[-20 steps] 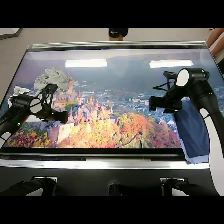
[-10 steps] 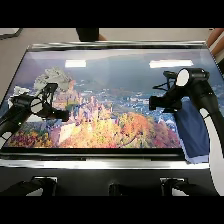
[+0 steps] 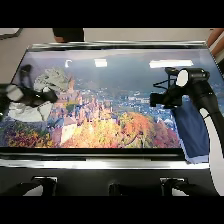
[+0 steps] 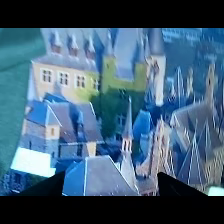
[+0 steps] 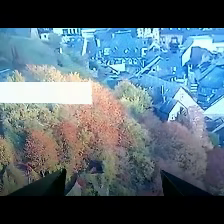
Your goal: Fold the shirts.
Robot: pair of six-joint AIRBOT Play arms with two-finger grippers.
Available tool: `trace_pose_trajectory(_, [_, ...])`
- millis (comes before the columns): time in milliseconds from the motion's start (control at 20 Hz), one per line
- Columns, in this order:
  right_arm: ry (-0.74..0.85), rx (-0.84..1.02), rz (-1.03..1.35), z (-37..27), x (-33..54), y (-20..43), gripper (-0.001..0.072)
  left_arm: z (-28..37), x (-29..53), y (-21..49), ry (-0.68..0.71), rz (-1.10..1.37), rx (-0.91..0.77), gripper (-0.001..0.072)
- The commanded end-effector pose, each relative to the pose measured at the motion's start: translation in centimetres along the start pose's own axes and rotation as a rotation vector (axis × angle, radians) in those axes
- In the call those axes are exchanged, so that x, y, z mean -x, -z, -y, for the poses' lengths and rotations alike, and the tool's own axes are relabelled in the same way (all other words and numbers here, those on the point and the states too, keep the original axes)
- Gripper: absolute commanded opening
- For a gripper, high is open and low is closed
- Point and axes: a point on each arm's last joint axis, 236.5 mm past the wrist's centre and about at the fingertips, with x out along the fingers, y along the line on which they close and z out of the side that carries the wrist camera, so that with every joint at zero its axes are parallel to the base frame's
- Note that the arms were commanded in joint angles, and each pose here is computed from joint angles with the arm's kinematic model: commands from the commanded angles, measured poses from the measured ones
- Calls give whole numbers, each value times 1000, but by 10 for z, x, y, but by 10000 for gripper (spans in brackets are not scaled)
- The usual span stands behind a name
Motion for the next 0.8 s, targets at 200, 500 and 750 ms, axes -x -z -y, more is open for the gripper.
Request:
trace_pose_trajectory(200, [-50, -9, 13, -12, 0, -3, 673, -209, 23, 14, 72, 29, 808, 718])
trace_pose_trajectory(500, [-75, -14, 13, -18, 1, -3, 673, -253, -38, 91, 152, 103, 1041, 716])
trace_pose_trajectory(750, [-80, -15, 16, -19, 1, -4, 673, -234, -82, 67, 273, 167, 1018, 716])
